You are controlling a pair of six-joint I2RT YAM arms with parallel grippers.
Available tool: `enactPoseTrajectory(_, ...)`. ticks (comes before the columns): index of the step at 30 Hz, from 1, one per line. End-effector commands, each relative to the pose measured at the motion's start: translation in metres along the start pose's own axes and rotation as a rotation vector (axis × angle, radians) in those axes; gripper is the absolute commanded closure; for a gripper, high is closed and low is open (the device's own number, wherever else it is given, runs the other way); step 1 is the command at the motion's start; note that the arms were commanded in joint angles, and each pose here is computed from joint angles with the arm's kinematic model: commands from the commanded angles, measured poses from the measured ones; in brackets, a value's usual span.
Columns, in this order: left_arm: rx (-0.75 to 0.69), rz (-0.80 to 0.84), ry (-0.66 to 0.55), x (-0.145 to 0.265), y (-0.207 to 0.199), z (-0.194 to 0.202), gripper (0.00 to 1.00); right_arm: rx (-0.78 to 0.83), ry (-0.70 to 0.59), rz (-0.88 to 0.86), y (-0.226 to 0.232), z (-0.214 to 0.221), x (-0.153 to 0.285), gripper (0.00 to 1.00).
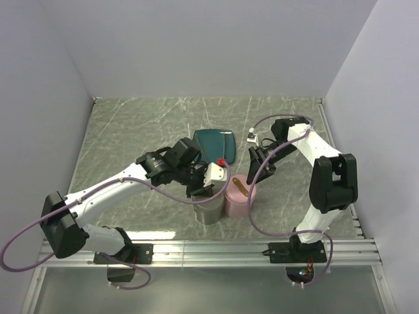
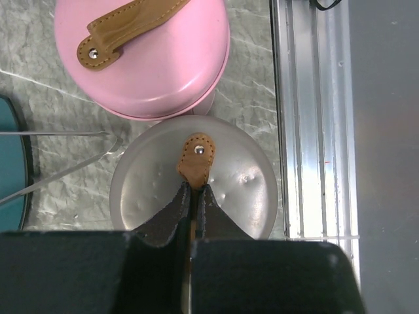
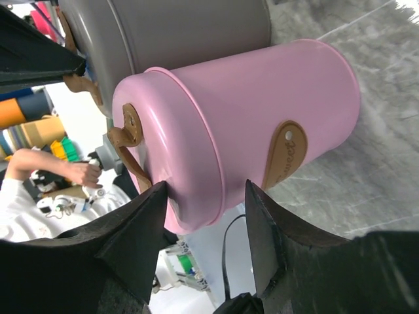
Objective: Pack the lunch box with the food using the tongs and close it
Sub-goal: Move the packing box to the center of the board.
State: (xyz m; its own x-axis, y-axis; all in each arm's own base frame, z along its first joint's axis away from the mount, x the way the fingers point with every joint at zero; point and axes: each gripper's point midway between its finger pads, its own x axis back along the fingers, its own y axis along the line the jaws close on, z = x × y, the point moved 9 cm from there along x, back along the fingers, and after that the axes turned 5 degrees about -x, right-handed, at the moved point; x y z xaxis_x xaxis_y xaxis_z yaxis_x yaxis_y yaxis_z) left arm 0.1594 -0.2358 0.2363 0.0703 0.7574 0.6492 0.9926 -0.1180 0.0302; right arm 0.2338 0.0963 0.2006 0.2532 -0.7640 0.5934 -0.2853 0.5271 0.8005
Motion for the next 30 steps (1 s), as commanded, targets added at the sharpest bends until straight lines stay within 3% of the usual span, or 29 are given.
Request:
enactPoseTrajectory(1, 0.168, 0.163, 0.171, -0.017, -0.027, 0.038, 0.95, 0.060, 0.044, 0.063, -0.005, 0.009, -0.007, 0.43)
enactPoseTrajectory(6, 0.157, 0.136, 0.160, -0.014, -0.026, 0.034, 0.80, 0.098, 0.036, 0.009, 0.002, 0.007, -0.003, 0.37)
enactPoseTrajectory(14, 0.115, 0.081, 0.150, 0.001, -0.020, 0.018, 0.67, 0.147, -0.014, -0.005, 0.022, -0.005, 0.012, 0.31)
enactPoseTrajectory(17, 0.092, 0.068, 0.115, 0.007, -0.018, 0.007, 0.55, 0.156, -0.023, 0.007, 0.026, -0.007, 0.016, 0.29)
enactPoseTrajectory(26, 0.042, -0.009, 0.064, 0.025, -0.008, -0.016, 0.52, 0.202, -0.092, 0.047, 0.039, -0.017, 0.037, 0.28)
enactPoseTrajectory(30, 0.033, -0.022, 0.043, 0.031, -0.009, -0.021, 0.39, 0.242, -0.126, 0.064, 0.049, -0.021, 0.046, 0.25)
